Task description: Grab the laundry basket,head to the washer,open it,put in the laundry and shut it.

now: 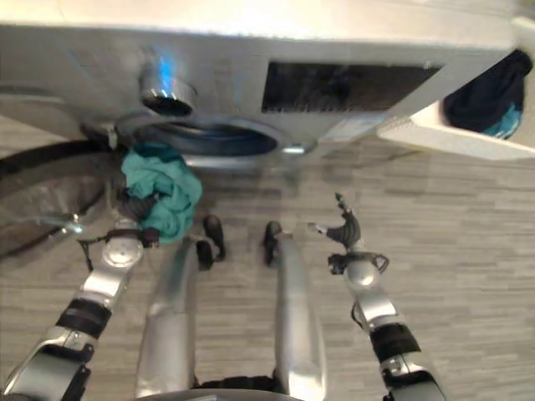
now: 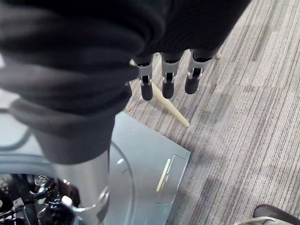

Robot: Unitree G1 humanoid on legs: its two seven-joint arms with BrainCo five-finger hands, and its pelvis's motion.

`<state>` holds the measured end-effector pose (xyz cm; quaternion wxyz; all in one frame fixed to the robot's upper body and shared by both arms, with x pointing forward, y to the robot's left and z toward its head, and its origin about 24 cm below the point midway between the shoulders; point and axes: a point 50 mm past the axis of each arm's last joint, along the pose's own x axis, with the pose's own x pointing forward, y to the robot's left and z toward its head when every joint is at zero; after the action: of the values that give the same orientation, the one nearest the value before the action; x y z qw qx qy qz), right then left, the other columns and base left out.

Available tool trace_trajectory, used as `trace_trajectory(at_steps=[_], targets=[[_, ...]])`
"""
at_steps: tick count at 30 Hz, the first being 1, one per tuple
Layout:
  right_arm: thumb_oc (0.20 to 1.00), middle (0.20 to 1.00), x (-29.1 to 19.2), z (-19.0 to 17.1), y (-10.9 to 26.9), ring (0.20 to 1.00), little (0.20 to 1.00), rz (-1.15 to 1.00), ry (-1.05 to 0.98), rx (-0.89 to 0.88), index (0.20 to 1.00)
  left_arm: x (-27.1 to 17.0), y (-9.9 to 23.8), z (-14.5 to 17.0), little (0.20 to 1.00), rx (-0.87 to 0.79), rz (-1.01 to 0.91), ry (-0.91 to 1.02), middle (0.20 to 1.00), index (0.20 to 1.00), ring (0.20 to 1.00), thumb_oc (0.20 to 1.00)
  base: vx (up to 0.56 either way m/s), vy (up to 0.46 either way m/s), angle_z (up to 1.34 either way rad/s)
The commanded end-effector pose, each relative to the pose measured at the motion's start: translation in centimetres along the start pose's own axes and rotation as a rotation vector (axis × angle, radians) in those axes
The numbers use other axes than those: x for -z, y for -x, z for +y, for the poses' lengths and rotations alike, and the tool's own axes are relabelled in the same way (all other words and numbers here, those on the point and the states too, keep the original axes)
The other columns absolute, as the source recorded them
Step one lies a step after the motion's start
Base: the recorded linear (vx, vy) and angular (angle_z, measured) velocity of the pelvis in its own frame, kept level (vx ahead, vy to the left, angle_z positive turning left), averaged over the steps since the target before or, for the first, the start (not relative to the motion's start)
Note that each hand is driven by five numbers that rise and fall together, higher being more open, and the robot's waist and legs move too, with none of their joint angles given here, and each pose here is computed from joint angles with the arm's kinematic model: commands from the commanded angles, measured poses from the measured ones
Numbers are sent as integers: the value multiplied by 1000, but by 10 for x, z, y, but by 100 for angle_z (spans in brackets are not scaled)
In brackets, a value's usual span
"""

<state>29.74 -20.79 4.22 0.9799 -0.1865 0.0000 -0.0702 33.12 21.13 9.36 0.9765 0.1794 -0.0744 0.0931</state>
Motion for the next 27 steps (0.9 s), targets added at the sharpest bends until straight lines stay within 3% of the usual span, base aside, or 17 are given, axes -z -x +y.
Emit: trace_trajectory(at_steps=[1, 9, 13, 16, 17, 23, 27], targets=[[1000, 1000, 2, -8, 14, 1000, 1000, -43, -47, 53, 1000, -42, -24, 4, 200, -93, -157, 78, 200, 200, 200, 200, -3, -62, -3], [1000, 1000, -5, -4, 20, 1000, 1000, -106, -77, -17, 1000, -135, -75, 38, 200, -199, -383, -16, 200, 200, 200, 200, -5, -45, 6], [1000, 1000, -13, -8, 18, 1000, 1000, -159, -59, -47, 1000, -204, -86, 71, 200, -331, -563, -249, 200, 200, 200, 200, 5, -29, -7], [1000, 1000, -19, -12, 16, 1000, 1000, -192, -55, -56, 1000, -226, -90, 88, 200, -370, -604, -425, 200, 200, 200, 200, -5, -1, -14], [1000, 1000, -18, -18, 17, 1000, 1000, -195, -48, -59, 1000, -240, -93, 103, 1000, -387, -597, -583, 1000, 1000, 1000, 1000, 5, 3, -22], [1000, 1000, -10, -20, 19, 1000, 1000, -151, -49, -67, 1000, -210, -105, 89, 1000, -245, -436, -684, 1000, 1000, 1000, 1000, 5, -2, -7], [1000, 1000, -8, -20, 17, 1000, 1000, -137, -48, -80, 1000, -207, -108, 75, 1000, -198, -420, -607, 1000, 1000, 1000, 1000, -1, -13, 8]])
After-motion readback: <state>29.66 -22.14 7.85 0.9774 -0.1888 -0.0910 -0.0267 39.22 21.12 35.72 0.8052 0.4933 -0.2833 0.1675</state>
